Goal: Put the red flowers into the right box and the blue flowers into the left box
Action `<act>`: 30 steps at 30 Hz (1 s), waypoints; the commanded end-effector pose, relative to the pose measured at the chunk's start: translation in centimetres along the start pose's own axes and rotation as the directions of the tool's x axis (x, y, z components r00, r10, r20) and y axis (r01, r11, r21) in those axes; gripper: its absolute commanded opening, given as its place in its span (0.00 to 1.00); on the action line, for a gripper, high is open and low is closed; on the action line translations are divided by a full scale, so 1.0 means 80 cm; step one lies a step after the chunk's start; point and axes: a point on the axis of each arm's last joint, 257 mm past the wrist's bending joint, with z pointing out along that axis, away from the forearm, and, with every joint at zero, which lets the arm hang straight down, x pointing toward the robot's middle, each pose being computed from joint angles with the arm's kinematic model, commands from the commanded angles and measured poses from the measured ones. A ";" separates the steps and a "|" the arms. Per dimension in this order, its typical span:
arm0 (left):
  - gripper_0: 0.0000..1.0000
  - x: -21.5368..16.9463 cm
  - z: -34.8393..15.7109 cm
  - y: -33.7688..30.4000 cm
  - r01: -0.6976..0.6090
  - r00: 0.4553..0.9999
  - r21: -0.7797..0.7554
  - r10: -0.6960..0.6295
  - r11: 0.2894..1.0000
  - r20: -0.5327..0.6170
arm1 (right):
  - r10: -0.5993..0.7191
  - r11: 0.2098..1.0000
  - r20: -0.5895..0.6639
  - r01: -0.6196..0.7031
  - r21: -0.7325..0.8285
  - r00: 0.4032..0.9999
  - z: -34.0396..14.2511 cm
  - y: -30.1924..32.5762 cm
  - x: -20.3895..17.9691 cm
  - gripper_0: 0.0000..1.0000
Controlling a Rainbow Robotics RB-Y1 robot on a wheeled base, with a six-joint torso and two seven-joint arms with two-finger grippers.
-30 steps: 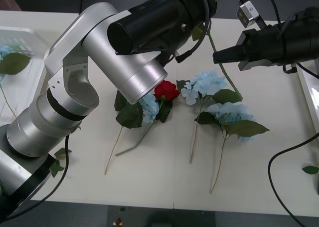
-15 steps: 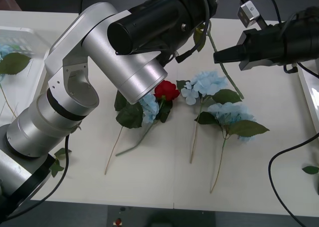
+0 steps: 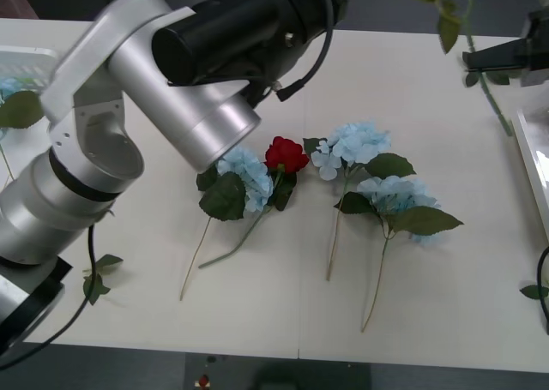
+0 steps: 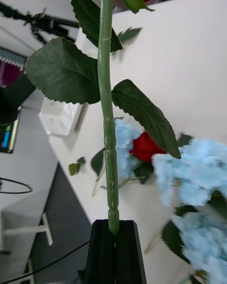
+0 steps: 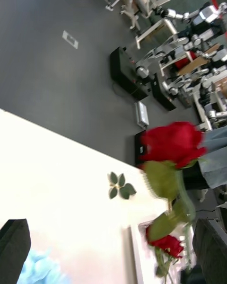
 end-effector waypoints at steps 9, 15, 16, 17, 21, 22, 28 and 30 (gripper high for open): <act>1.00 -0.008 -0.112 0.115 -0.166 0.976 -0.074 0.153 0.983 -0.156 | -0.014 0.866 0.066 -0.021 0.499 0.998 -0.186 -0.103 -0.024 0.00; 1.00 0.014 -0.147 0.209 -0.345 0.920 -0.156 0.300 0.926 -0.254 | 0.037 0.704 0.070 -0.076 0.706 0.997 -0.259 -0.174 0.009 0.00; 1.00 0.016 -0.151 0.220 -0.367 0.911 -0.163 0.318 0.916 -0.264 | 0.042 0.678 0.070 -0.080 0.730 0.997 -0.268 -0.184 0.014 0.00; 1.00 0.019 -0.155 0.230 -0.390 0.900 -0.171 0.335 0.905 -0.279 | 0.052 0.648 0.068 -0.086 0.757 0.996 -0.278 -0.195 0.021 0.00; 1.00 0.030 -0.175 0.273 -0.494 0.843 -0.196 0.412 0.847 -0.345 | 0.087 0.536 0.062 -0.099 0.839 0.994 -0.315 -0.234 0.052 0.00; 1.00 0.035 -0.181 0.284 -0.522 0.825 -0.198 0.431 0.830 -0.366 | 0.098 0.508 0.060 -0.102 0.855 0.993 -0.323 -0.243 0.062 0.00; 1.00 0.051 -0.207 0.335 -0.618 0.748 -0.208 0.485 0.758 -0.453 | 0.140 0.419 0.067 -0.121 0.900 0.988 -0.349 -0.278 0.107 0.00; 1.00 0.061 -0.214 0.356 -0.668 0.703 -0.205 0.516 0.716 -0.489 | 0.147 0.390 0.079 -0.131 0.911 0.986 -0.358 -0.291 0.125 0.00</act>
